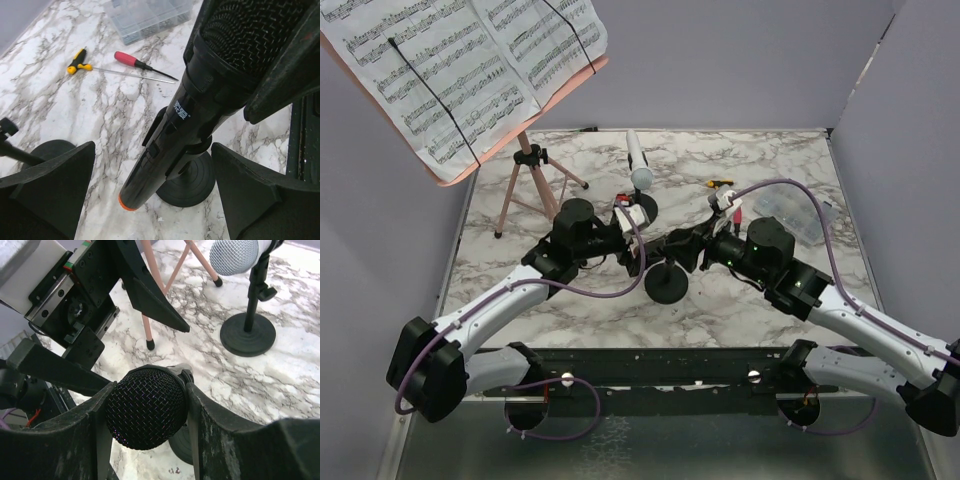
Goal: Pack up the instrument practice props
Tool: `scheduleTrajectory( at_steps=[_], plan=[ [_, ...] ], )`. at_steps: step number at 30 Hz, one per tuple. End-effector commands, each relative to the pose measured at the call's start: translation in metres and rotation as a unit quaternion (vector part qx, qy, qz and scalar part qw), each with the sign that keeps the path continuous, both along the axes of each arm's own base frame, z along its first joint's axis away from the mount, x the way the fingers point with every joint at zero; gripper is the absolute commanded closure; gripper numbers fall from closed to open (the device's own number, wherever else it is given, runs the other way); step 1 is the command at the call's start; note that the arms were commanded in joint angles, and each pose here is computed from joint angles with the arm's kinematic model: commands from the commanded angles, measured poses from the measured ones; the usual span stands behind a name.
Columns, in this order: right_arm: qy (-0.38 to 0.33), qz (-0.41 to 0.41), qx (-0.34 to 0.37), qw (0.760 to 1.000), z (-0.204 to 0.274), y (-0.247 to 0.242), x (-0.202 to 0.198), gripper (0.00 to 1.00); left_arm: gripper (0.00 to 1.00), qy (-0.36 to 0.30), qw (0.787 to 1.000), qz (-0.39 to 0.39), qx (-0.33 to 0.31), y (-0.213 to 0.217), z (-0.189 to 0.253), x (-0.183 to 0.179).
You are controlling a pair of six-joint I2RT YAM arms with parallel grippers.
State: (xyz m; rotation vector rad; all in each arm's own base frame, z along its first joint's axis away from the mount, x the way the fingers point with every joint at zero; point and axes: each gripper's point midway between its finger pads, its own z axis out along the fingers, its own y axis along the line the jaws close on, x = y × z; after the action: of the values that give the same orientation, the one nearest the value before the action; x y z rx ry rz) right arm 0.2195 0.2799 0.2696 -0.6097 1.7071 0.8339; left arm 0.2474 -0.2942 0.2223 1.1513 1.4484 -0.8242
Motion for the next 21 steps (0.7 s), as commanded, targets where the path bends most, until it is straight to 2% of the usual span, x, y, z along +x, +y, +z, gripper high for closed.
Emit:
scheduleTrajectory(
  at_steps=[1,7,11,15,21],
  plan=[
    [-0.022,0.033,0.021,0.999,0.004,0.014,0.0,0.99,0.01,0.014,0.996,0.08,-0.027,0.014,0.015,0.007],
    [-0.024,-0.027,0.04,0.999,0.0,0.005,0.017,0.99,0.03,0.06,0.984,0.147,-0.087,0.005,0.018,-0.025],
    [-0.033,-0.074,0.045,0.996,0.002,-0.008,0.028,0.99,0.05,0.085,0.96,0.237,-0.12,0.005,0.013,-0.033],
    [-0.034,-0.096,0.039,0.994,-0.001,-0.016,0.032,0.99,0.06,0.084,0.95,0.28,-0.113,-0.005,0.003,-0.047],
    [-0.017,-0.103,0.043,0.994,-0.009,-0.02,0.028,0.99,0.06,0.082,0.916,0.374,-0.121,-0.013,-0.019,-0.039]
  ],
)
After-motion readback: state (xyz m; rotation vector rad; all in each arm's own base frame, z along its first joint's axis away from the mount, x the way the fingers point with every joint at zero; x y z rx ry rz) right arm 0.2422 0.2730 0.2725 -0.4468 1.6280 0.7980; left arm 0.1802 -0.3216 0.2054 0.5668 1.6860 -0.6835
